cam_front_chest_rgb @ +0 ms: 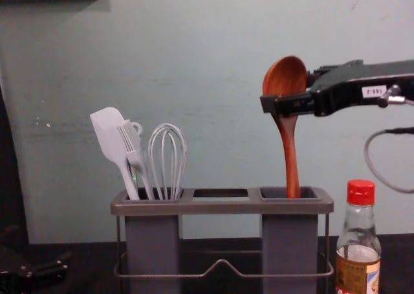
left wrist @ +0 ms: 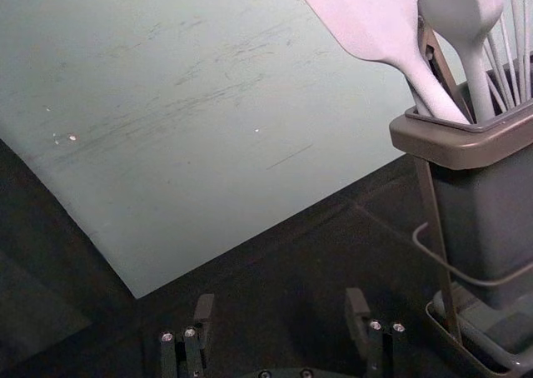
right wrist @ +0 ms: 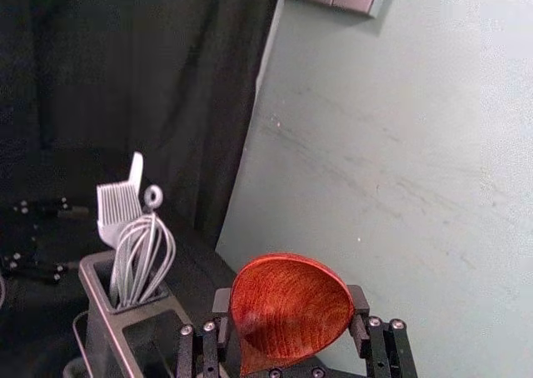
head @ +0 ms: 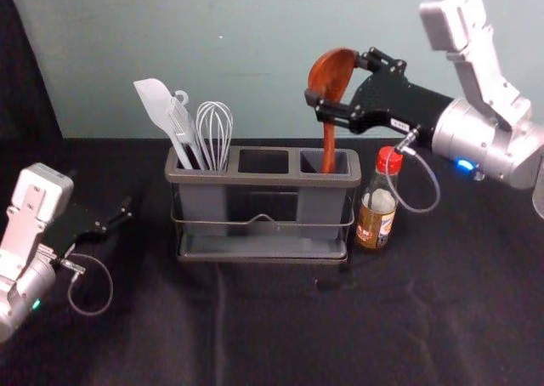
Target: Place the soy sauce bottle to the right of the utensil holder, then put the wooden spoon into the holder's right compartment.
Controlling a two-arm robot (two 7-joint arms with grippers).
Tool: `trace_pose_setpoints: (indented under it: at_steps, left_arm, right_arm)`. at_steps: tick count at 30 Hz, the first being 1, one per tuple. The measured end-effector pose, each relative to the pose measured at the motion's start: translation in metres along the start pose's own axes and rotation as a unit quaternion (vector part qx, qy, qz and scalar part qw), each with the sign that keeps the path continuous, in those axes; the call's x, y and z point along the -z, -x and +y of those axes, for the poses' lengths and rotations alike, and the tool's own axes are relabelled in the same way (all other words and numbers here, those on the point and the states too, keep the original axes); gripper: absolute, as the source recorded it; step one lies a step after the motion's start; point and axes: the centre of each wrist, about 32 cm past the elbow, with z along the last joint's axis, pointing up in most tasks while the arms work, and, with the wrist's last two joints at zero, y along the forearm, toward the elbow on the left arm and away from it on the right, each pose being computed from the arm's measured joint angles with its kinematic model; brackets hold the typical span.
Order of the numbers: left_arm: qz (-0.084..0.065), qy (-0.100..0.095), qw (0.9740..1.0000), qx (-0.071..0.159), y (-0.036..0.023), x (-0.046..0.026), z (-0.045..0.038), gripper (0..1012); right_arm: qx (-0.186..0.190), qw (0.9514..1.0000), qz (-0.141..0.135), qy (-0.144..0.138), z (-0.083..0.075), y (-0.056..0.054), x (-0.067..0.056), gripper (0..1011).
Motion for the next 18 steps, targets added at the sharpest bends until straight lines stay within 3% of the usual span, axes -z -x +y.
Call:
trace_pose_setpoints:
  at_steps: [18]
  left_arm:
    - [0.0,0.0,1.0,0.0,0.0,0.0,0.0,1012]
  right_arm:
    - [-0.006,0.9991,0.01,0.04,0.016,0.012,0.018,841]
